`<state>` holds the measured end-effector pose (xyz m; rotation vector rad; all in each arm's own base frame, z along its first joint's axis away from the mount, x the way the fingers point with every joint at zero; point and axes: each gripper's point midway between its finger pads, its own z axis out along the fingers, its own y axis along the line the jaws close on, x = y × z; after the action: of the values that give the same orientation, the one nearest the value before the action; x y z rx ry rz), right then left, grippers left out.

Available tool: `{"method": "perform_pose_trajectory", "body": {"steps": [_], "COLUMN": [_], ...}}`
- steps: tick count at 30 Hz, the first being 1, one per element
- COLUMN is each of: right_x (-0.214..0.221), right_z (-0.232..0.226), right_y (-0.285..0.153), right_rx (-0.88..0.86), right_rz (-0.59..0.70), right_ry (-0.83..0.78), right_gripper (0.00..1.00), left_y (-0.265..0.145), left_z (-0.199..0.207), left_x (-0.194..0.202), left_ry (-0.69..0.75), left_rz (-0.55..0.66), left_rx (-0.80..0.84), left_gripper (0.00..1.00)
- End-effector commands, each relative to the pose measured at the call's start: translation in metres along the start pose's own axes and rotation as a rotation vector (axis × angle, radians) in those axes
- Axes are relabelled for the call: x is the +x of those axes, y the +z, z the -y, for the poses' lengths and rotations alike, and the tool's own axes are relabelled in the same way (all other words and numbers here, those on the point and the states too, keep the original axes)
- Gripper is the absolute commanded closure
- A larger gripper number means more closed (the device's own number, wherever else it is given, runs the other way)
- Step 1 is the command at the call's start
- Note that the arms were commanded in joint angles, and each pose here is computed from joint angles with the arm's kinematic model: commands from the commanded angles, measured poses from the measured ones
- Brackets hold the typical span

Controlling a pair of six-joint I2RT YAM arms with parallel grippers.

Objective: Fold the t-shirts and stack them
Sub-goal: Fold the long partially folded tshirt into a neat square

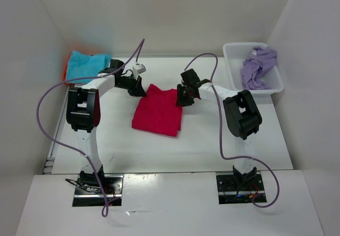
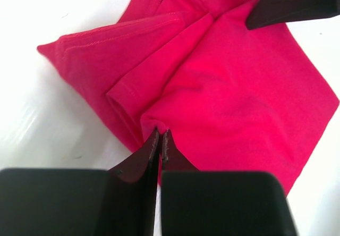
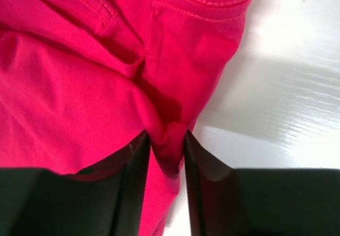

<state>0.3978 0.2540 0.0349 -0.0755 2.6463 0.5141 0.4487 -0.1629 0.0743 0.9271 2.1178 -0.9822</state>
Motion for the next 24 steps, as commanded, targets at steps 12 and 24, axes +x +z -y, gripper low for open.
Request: {"method": "perform_pose_trajectory", "body": {"steps": [12, 24], "right_x": [-0.026, -0.036], "right_z": [-0.01, -0.048], "right_y": [-0.033, -0.096], "right_rx": [-0.004, -0.126], "right_rz": [0.13, 0.213], "right_ry": [-0.017, -0.046], "right_gripper": [0.99, 1.0], "left_y": [0.005, -0.033], "left_z": [0.014, 0.057], "left_x": [-0.003, -0.048], "left_ry": [0.034, 0.064], "left_rz": [0.021, 0.103], "left_rx": [0.059, 0.06], "left_gripper": [1.0, 1.0]}}
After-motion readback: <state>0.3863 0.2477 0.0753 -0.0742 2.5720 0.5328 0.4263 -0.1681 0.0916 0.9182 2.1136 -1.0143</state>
